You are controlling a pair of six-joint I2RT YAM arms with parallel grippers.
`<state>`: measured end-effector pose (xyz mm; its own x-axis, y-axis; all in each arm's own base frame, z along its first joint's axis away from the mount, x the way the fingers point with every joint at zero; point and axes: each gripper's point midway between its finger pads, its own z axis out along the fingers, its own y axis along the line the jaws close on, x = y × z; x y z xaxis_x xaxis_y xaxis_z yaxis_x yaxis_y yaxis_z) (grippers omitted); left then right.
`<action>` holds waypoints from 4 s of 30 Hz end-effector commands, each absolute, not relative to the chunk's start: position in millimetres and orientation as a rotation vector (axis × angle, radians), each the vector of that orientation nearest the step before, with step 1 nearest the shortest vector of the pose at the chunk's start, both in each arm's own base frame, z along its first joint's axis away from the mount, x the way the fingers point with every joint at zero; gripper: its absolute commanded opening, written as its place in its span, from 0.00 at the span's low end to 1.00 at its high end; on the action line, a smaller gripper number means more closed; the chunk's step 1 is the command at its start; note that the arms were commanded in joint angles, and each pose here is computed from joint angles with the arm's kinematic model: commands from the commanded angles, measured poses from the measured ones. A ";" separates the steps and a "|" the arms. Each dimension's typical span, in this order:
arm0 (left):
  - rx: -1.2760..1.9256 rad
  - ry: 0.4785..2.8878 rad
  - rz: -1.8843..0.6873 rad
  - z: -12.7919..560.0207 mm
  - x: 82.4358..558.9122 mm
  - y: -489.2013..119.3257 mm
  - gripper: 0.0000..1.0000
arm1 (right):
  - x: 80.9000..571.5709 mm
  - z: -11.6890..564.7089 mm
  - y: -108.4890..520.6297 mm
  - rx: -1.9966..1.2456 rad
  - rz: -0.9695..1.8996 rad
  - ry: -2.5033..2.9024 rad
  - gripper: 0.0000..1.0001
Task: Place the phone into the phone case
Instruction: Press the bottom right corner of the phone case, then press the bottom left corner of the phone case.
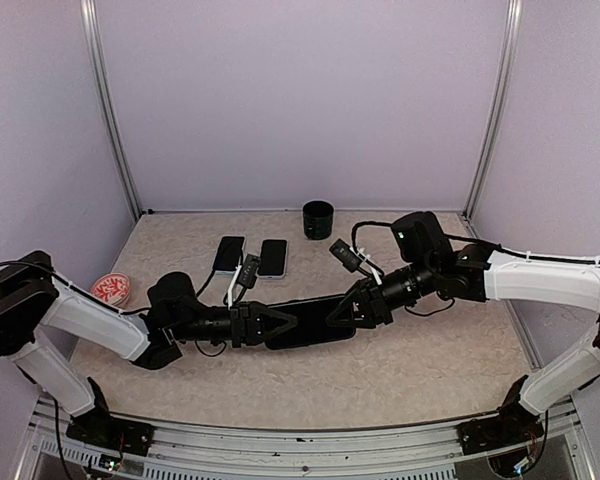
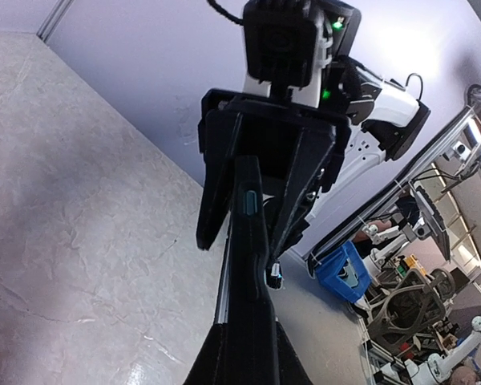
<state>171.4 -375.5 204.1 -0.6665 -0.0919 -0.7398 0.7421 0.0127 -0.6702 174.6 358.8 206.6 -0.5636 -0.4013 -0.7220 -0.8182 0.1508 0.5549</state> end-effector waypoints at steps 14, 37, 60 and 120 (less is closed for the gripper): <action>0.903 1.725 -1.519 224.0 151.6 -364.8 0.00 | 158.8 208.5 353.1 -1.302 1.392 2.057 0.52; 1.005 1.795 -1.413 217.0 143.3 -368.7 0.00 | 138.3 182.9 372.8 -1.472 1.247 2.082 0.00; 0.805 1.685 -1.411 242.4 162.1 -338.0 0.00 | 177.8 229.4 340.4 -1.091 1.490 1.921 0.52; 0.727 1.681 -1.462 235.0 170.6 -342.2 0.00 | 160.7 221.0 394.1 -1.165 1.691 1.913 0.00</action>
